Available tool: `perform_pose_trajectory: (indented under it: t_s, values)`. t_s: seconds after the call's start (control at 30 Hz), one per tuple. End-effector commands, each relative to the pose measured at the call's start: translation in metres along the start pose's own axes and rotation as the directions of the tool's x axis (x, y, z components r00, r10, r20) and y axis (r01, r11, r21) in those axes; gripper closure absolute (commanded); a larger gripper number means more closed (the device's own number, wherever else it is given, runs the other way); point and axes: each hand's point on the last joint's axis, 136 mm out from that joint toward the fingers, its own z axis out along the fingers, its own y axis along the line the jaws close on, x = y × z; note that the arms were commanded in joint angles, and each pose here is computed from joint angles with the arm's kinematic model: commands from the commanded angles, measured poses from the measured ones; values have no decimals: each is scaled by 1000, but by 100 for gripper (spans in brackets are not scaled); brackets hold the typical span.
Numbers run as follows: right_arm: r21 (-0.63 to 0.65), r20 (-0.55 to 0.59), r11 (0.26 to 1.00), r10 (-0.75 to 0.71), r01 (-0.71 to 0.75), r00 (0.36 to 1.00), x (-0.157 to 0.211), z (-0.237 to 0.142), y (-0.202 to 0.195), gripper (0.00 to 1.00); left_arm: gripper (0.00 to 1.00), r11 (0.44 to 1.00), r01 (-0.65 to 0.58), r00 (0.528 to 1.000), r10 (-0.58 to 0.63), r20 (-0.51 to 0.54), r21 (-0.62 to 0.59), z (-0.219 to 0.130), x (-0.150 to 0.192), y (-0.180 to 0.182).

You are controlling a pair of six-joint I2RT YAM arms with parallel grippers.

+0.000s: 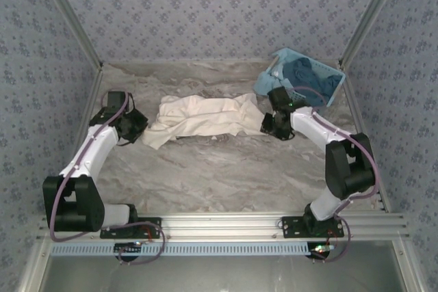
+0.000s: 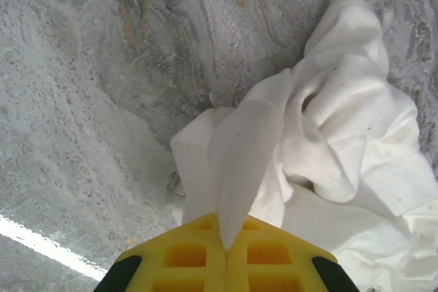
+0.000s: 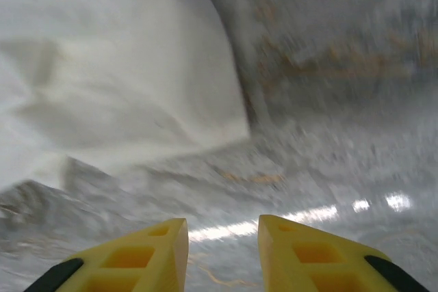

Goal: Fold and stack the t-shirts

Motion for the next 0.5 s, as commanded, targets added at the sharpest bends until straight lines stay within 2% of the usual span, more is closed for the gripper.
perform_pose_trajectory:
  t_s: [0.0, 0.27, 0.47]
  values:
    - [-45, -29, 998, 51, -53, 998, 7, 22, 1, 66, 100, 1000, -6, 1000, 7, -16, 7, -5, 5, 1]
    - [-76, 12, 995, 68, -67, 998, -26, 37, 3, 65, 100, 1000, -8, 1000, 9, -26, 13, -4, 7, -1]
    - [-75, -7, 995, 62, -62, 998, -30, 48, 4, 66, 100, 1000, -10, 999, 10, -30, 18, -5, 7, -1]
